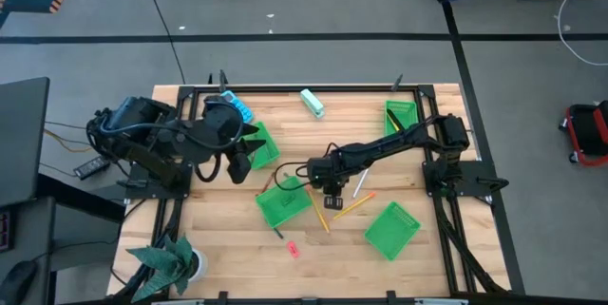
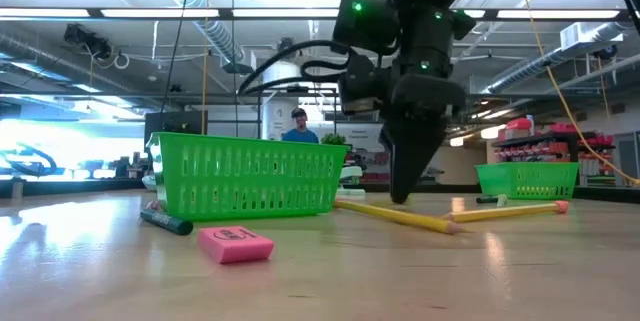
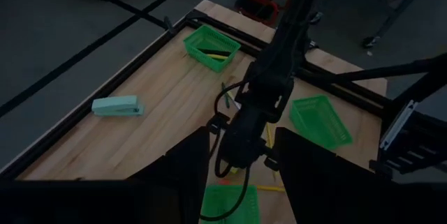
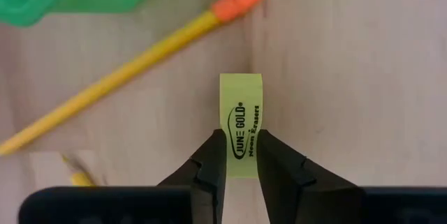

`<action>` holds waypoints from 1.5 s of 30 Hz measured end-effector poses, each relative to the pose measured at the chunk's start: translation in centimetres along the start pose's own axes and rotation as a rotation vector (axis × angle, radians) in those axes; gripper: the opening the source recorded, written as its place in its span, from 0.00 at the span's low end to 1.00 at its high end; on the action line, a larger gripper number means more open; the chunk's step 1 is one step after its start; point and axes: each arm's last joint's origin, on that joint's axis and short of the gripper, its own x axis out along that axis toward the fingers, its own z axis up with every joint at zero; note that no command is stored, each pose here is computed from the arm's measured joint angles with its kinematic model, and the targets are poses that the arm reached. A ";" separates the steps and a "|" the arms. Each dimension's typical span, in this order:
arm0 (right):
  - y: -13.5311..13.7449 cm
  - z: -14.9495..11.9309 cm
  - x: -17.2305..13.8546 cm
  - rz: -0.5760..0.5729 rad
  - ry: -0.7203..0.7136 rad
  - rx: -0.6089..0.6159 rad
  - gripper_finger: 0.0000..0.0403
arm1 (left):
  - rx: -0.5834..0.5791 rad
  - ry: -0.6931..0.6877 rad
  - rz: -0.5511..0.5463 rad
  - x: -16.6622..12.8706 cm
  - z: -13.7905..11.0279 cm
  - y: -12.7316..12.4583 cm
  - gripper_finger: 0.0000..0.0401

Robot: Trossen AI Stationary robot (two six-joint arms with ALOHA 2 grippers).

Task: Sort crayons/erasers/pens/pencils in bins
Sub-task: Put the yellow eraser into the bottom left green bin

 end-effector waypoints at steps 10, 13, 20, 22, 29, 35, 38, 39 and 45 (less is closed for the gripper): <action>-0.4 -0.7 -0.2 -0.017 0.073 0.004 0.19 | -0.008 -0.008 -0.007 0.0 0.1 -0.1 0.43; -0.3 -0.9 -0.7 -0.016 0.087 0.010 0.19 | -0.008 -0.008 -0.007 0.0 0.1 -0.1 0.43; -0.3 -1.0 -2.3 -0.021 0.062 0.013 0.19 | -0.008 -0.009 -0.008 0.0 0.1 -0.1 0.43; -0.3 -0.9 -2.8 -0.018 0.045 0.023 0.19 | -0.008 -0.009 -0.008 0.0 0.1 -0.1 0.43; 0.0 -0.6 -5.7 0.010 -0.071 0.071 0.19 | -0.009 -0.010 -0.009 0.0 0.1 -0.1 0.43; 0.5 0.3 -8.9 0.061 -0.268 0.063 0.19 | -0.008 -0.011 -0.009 0.0 0.1 -0.1 0.43; 1.0 1.1 -9.8 0.108 -0.384 0.060 0.19 | -0.009 -0.011 -0.006 0.0 0.2 0.0 0.43; 1.1 1.5 -9.9 0.122 -0.422 0.063 0.19 | -0.009 -0.011 -0.005 0.0 0.2 0.0 0.43; 3.2 4.0 -9.7 0.189 -0.523 0.011 0.19 | 0.002 -0.011 0.000 0.0 0.2 0.1 0.43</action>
